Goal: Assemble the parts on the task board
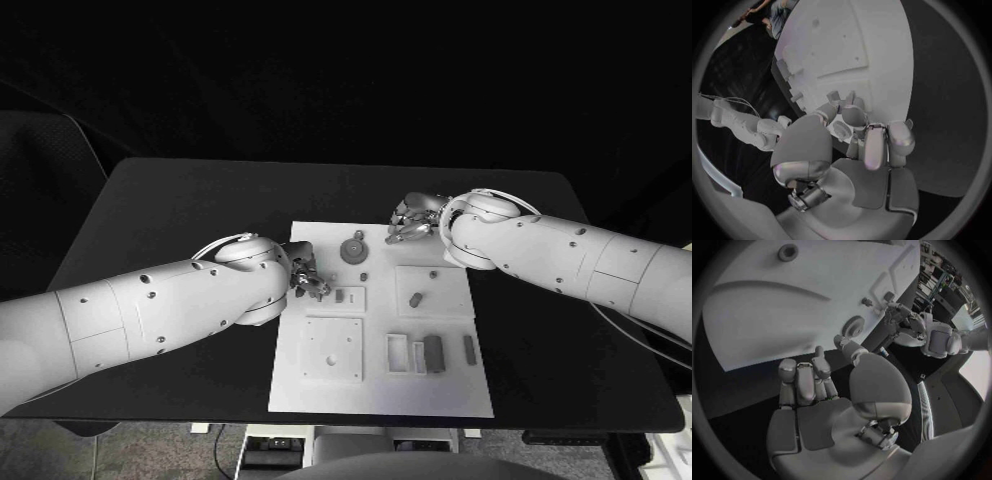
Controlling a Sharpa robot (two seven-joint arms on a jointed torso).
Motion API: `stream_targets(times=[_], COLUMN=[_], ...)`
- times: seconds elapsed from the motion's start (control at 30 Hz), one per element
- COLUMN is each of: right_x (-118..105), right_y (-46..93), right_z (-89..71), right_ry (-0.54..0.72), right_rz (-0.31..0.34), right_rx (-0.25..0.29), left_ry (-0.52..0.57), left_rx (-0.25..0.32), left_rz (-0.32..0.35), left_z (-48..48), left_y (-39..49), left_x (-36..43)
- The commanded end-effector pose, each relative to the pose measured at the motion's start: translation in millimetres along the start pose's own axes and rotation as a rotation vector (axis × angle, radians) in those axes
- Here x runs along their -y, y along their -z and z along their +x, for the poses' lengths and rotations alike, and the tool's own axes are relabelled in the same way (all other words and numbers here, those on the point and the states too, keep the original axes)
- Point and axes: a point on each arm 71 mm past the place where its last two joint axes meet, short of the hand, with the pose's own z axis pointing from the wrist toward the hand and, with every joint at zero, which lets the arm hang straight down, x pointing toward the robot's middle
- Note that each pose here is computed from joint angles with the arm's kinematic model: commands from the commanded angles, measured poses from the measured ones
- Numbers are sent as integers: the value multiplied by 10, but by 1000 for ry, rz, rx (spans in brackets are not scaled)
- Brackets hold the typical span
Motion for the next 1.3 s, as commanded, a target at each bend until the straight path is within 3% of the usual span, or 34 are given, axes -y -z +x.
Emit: stream_targets(times=[0.03,0.27,1.3], right_x=[-7,-7,0], right_y=[2,4,10], right_z=[10,11,13], right_ry=[5,5,4], right_rz=[-8,-9,-8], right_rx=[-11,-12,-11], left_ry=[-14,-27,-35], left_rx=[-42,-63,-45], left_rz=[-2,-2,-12], left_z=[95,115,99], left_y=[-9,2,-6], left_x=[8,7,-22])
